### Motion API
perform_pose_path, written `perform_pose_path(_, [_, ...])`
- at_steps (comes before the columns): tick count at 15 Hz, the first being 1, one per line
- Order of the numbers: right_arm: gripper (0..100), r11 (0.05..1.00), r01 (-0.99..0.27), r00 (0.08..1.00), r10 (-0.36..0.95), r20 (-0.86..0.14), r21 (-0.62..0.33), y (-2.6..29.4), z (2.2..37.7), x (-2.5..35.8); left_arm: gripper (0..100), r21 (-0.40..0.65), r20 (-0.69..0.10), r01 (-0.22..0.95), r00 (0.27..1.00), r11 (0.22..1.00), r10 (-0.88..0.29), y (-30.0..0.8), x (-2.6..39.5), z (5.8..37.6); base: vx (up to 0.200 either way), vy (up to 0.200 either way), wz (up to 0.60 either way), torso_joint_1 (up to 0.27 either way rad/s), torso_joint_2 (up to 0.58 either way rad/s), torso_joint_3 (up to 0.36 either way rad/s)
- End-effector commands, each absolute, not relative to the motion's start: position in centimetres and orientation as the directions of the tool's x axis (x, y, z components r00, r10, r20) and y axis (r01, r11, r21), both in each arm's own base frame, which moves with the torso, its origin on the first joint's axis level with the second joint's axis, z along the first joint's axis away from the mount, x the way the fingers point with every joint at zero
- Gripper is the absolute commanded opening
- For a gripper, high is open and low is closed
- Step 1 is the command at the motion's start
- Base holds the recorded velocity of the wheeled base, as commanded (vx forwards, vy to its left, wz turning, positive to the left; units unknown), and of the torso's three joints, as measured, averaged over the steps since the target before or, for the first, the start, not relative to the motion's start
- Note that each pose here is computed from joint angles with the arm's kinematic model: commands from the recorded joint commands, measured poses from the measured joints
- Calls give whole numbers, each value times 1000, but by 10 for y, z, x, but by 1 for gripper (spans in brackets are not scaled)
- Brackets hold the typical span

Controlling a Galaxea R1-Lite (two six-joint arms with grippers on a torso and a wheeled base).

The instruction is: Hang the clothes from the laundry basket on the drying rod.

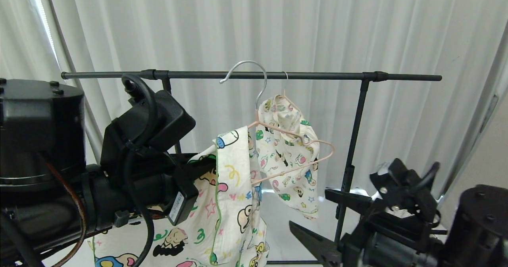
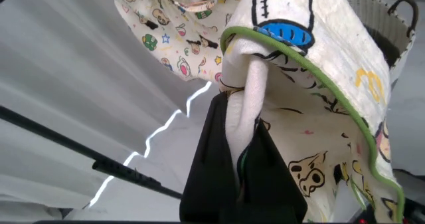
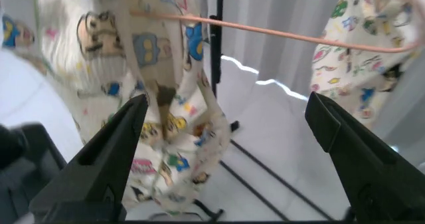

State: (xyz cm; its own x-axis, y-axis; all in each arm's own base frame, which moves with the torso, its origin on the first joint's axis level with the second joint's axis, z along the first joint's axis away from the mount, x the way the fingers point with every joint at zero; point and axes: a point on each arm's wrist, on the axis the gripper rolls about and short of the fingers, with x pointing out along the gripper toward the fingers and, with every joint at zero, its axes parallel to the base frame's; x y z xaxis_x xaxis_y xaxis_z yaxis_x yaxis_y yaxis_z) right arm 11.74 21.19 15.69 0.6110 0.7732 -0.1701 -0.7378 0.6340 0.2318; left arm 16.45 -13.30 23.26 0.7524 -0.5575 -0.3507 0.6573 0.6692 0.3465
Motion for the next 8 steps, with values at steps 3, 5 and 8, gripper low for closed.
perform_pose_path(3, [100, 657, -696, 624, 753, -208, 291, 274, 139, 126, 0, 349, -303, 657, 754, 669, -582, -136, 163, 238, 0, 0, 0, 0, 0, 0])
perform_pose_path(5, [100, 664, -691, 628, 747, -219, 285, 282, 134, 129, 0, 350, -289, 667, 745, 658, -602, -139, 160, 240, 0, 0, 0, 0, 0, 0])
perform_pose_path(8, [100, 725, -636, 687, 688, -234, 263, 284, 126, 139, 0, 350, -283, 678, 734, 646, -617, -142, 156, 242, 0, 0, 0, 0, 0, 0])
